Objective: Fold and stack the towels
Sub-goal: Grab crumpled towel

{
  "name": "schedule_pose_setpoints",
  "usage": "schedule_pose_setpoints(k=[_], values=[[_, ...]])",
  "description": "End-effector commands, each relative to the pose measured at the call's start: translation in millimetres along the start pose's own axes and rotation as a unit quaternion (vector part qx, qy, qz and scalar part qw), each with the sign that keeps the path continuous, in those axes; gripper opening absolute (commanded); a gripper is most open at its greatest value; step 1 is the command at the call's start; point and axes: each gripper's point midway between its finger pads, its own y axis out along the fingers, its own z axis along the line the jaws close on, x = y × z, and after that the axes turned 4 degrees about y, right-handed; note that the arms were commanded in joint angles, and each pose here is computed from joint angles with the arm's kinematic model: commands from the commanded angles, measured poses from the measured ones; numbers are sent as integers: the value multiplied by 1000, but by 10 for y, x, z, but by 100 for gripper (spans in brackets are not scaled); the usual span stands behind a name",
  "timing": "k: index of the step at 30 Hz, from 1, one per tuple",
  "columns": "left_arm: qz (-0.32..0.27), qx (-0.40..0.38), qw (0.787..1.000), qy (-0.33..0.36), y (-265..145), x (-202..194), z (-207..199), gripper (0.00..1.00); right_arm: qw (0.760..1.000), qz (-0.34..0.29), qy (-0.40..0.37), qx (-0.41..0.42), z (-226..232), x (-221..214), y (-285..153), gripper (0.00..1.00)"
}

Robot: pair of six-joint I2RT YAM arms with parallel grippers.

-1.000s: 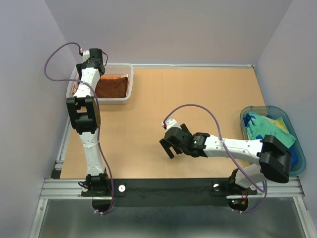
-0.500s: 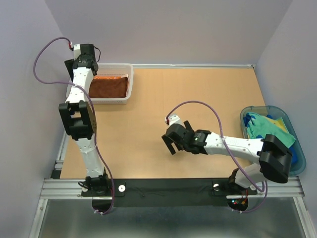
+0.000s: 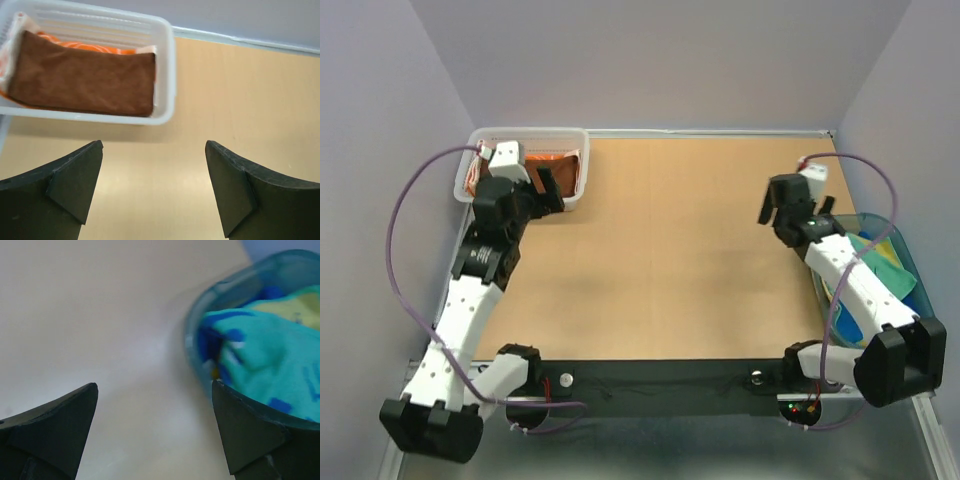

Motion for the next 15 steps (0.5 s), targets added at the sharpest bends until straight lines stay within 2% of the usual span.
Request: schedule_pose_setpoints(k=[1,2,5,7,8,15], values=[[-3,-97,995,4,-92,-367,-382,95,987,-16,101,-126,-912,226,65,100],[14,-105,994,8,-101,-596,-414,95,982,-14,119,-145,-1047,203,95,99],[14,-127,992,11,-173,-788,-488,95,960,-9,187,-207,-1489,126,175,97],[5,-142,990,10,-210,-833,-547,94,951,10,227,-212,-1627,30,259,95],[7,-144,990,8,-218,-850,-559,93,937,24,259,-234,-1799,-71,323,94],[12,-143,990,11,-207,-891,-589,92,906,68,341,-241,-1878,-502,626,81]])
